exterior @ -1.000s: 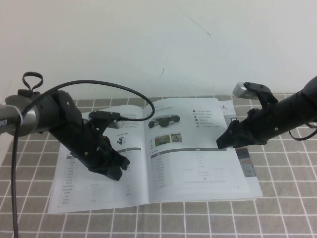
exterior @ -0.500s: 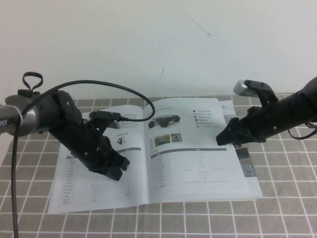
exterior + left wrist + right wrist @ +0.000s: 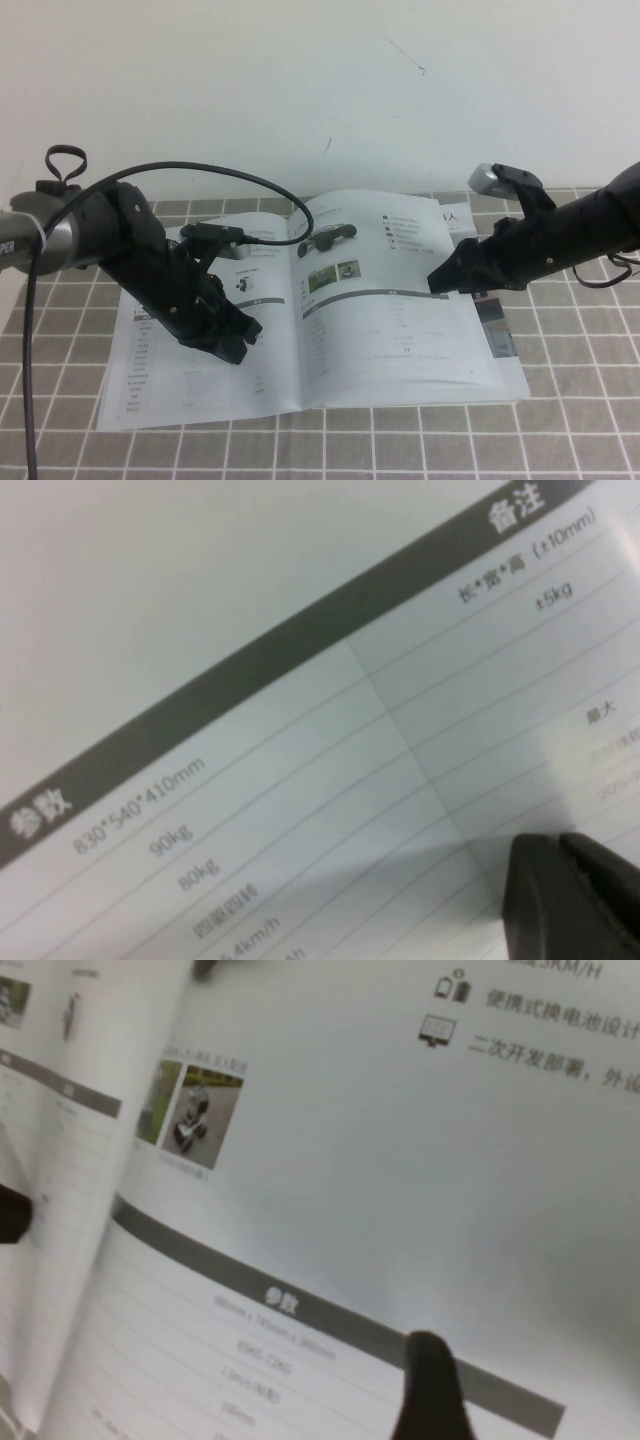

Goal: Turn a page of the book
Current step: Open the closed book

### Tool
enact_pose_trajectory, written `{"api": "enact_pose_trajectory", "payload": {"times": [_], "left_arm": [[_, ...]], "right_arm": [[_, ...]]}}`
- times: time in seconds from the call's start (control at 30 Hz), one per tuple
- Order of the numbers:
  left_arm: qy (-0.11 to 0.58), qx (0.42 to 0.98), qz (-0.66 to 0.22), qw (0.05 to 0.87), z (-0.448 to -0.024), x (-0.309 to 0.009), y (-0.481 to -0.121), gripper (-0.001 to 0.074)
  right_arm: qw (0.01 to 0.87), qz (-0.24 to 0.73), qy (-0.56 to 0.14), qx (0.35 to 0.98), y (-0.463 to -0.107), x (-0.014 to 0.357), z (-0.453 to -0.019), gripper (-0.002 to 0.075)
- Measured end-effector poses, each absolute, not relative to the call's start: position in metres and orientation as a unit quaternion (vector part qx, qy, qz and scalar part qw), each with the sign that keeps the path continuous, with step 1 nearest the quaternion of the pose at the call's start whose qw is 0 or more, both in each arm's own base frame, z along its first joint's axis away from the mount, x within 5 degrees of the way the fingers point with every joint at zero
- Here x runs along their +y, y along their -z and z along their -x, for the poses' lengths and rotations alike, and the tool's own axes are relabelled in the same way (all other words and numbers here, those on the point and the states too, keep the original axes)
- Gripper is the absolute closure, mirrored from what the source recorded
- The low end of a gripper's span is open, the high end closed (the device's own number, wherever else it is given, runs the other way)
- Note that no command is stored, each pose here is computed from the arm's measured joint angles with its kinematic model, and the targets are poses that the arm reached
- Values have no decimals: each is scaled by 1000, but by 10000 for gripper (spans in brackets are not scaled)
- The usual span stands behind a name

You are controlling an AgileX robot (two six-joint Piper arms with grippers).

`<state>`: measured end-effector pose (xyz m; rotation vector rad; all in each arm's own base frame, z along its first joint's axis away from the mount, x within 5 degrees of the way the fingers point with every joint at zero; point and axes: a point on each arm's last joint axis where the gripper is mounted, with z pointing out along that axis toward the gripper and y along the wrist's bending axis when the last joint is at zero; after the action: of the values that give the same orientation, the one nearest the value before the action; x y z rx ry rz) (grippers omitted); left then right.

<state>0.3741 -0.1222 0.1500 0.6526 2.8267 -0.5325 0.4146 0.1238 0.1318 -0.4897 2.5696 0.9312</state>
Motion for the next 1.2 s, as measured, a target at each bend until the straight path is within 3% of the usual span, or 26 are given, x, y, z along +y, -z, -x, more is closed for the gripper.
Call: {"api": "enact_pose_trajectory", "payload": {"times": [0.7, 1.2], "left_arm": [[180, 954, -220, 96, -374, -122, -150, 738], [180, 954, -220, 96, -375, -122, -150, 738]], "right_arm": [[259, 178, -484, 817, -162, 144, -417, 286], [261, 201, -580, 745, -182, 163, -407, 286]]}}
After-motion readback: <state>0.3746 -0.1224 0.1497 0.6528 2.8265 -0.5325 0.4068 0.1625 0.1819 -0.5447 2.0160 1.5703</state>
